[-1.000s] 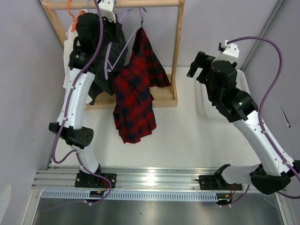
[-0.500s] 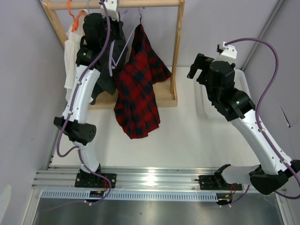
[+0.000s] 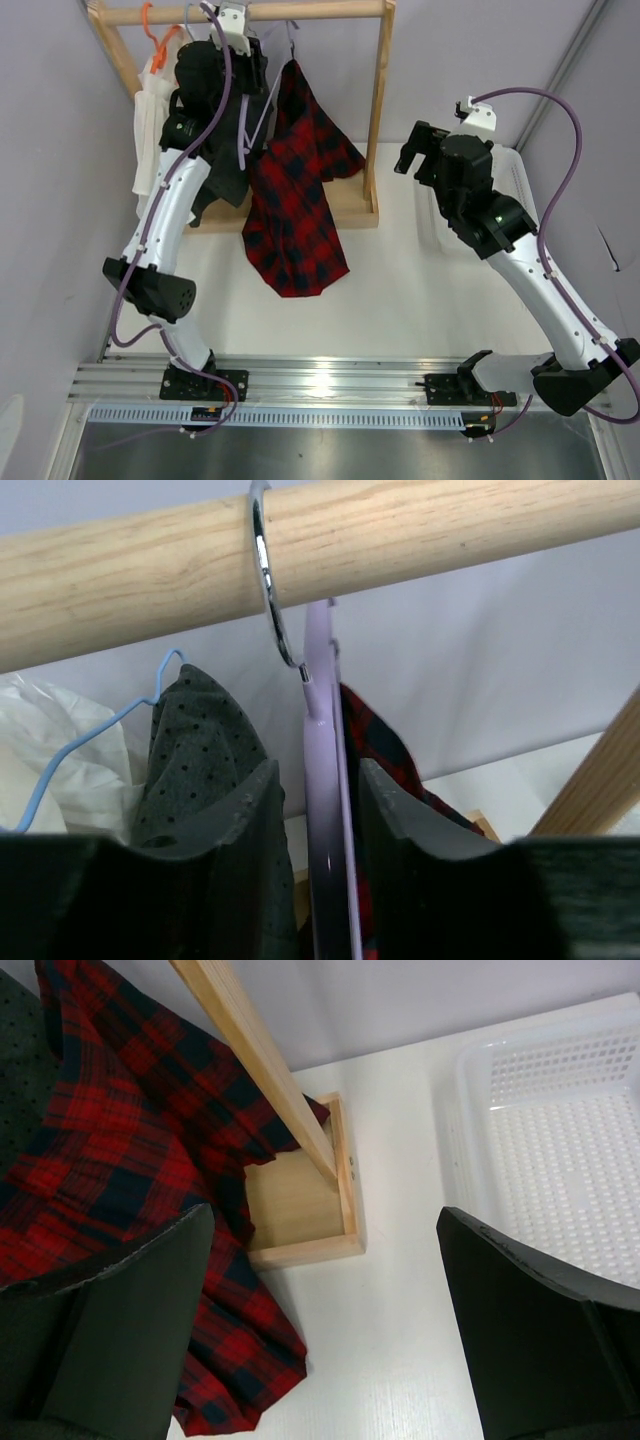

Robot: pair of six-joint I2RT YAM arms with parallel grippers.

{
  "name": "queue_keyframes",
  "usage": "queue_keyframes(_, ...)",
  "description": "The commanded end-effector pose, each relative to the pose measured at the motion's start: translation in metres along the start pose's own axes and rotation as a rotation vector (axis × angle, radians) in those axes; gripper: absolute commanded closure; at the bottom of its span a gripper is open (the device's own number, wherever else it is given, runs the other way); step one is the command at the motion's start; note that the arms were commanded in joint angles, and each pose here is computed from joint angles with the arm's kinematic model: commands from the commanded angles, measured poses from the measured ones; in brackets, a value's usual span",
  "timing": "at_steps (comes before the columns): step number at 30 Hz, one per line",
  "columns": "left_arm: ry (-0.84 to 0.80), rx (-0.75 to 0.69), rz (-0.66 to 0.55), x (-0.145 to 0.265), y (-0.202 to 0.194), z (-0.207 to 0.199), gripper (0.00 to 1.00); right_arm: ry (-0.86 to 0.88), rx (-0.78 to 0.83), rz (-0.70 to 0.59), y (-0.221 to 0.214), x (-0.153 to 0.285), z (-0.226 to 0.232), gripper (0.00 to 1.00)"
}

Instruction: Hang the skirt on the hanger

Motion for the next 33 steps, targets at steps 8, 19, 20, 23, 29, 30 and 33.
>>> queue_keyframes(8,-0.112,0.088,-0.177,0.095,0.072,0.009,0.38,0.065,-0.063,-0.002,0.008,0.008,-0.005,0.01)
queue_keyframes(19,-0.254,0.214,-0.175,0.205,0.048,-0.015,0.32,0.033,-0.056,0.155,-0.027,0.001,-0.028,0.01)
queue_keyframes(20,-0.269,0.244,-0.148,0.211,0.033,-0.022,0.31,0.026,-0.052,0.170,-0.032,0.000,-0.030,0.01)
queue_keyframes(23,-0.263,0.281,-0.162,0.247,0.016,-0.028,0.29,0.024,-0.051,0.213,-0.046,0.001,-0.038,0.01)
queue_keyframes(29,-0.280,0.275,-0.001,0.283,-0.060,-0.051,0.28,0.023,-0.049,0.217,-0.065,0.010,-0.058,0.01)
queue_keyframes(30,-0.283,0.282,0.025,0.284,-0.072,-0.055,0.26,0.015,-0.052,0.212,-0.065,0.010,-0.060,0.01)
queue_keyframes(33,-0.283,0.298,0.038,0.292,-0.087,-0.060,0.24,0.011,-0.060,0.206,-0.067,0.012,-0.064,0.01)
Point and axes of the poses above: each gripper's point midway between its finger pads, its own x axis back along the fingers, its own z axis along the line the jaws close on, y = z × x, the point moved 9 cm from there along x, back along the fingers, and after that the axes turned 15 degrees about -x, right-handed, at the moved point
